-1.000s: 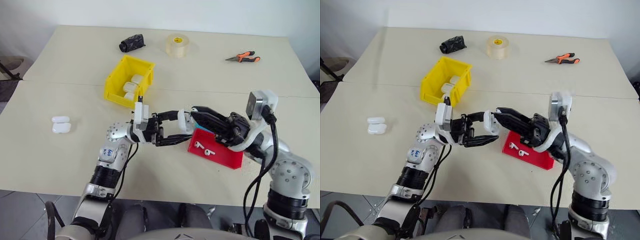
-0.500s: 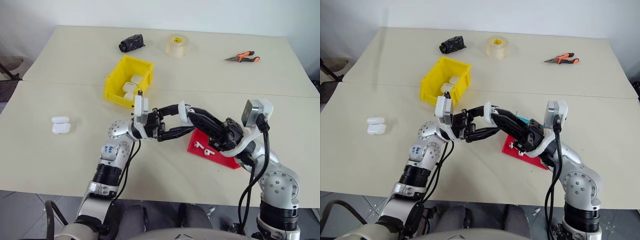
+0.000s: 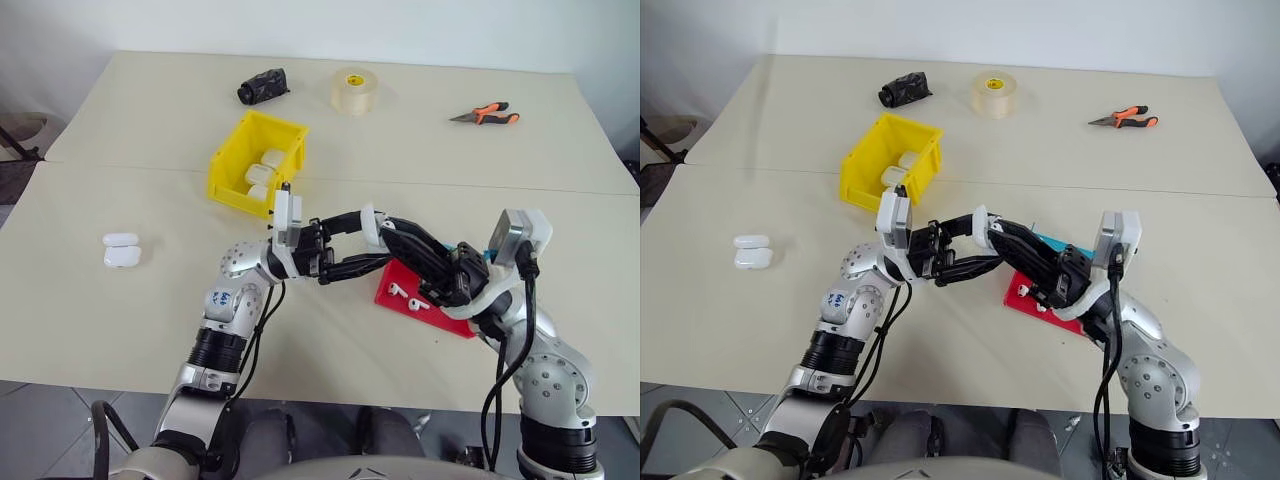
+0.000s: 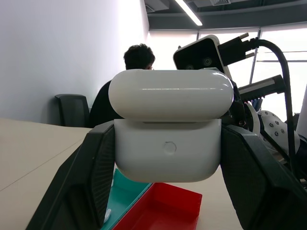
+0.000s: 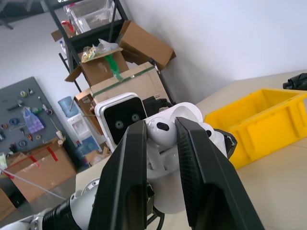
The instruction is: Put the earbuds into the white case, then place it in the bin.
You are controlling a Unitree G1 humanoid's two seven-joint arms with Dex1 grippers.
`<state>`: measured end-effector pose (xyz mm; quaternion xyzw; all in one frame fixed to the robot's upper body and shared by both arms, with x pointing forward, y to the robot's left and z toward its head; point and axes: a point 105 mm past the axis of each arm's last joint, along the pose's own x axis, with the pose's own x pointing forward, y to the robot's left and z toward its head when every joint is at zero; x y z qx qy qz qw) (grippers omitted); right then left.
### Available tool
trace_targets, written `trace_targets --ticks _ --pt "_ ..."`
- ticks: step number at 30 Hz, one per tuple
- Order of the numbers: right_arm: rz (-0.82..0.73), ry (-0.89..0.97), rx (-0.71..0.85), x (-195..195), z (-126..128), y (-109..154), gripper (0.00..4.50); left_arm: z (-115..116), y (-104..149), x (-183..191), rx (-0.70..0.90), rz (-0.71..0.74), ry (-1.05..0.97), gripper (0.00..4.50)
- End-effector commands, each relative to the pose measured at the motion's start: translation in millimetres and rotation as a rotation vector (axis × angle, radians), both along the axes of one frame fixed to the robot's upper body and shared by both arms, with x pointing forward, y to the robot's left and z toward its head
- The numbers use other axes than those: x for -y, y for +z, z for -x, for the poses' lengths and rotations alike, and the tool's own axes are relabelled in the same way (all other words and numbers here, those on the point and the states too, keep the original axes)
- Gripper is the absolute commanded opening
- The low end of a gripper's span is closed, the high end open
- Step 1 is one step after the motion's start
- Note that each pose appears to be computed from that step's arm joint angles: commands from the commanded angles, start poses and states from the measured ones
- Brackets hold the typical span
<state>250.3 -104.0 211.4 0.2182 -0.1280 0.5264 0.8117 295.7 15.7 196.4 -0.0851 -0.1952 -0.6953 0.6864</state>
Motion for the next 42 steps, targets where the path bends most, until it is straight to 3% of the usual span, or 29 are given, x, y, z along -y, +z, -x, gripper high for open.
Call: trace_targets --ticks 1,2,3,12,13,18,21,25,27,32,37,42 --pt "0.030 0.032 -0.068 2 1 -10 0.52 2 26 -6 0.081 0.081 0.014 2.81" --pt "0.029 0.035 -0.064 2 1 -9 0.52 3 26 -6 0.085 0.078 0.012 2.81" --pt "0.026 0.038 -0.061 2 0 -8 1.25 3 25 -6 0.087 0.076 0.010 2.81" --pt "0.064 0.033 -0.017 9 -2 0 4.22 4 22 -8 0.088 0.061 0.013 2.81" --pt "0.092 0.010 -0.007 16 -4 -1 4.45 5 19 -12 0.090 0.046 0.019 2.81" --pt "0.291 -0.068 0.010 46 -11 -20 4.45 1 0 -25 0.129 -0.121 0.089 2.81" --pt "0.453 -0.048 0.041 60 -10 -28 3.84 -3 -20 -32 0.237 -0.358 0.140 2.81" --pt "0.585 0.028 0.130 45 -11 -22 2.46 -4 -31 -31 0.315 -0.540 0.126 2.81" --pt "0.682 0.088 0.191 32 -7 -25 1.76 -2 -34 -27 0.340 -0.599 0.098 2.81" --pt "0.649 0.130 0.248 -3 -10 -10 0.02 -2 -40 -15 0.316 -0.649 0.079 2.81" --pt "0.629 0.166 0.229 -26 -10 -2 0.02 -1 -44 -10 0.298 -0.677 0.076 2.81" --pt "0.676 0.178 0.156 -28 -9 -17 0.02 1 -38 -6 0.306 -0.640 0.078 2.81"
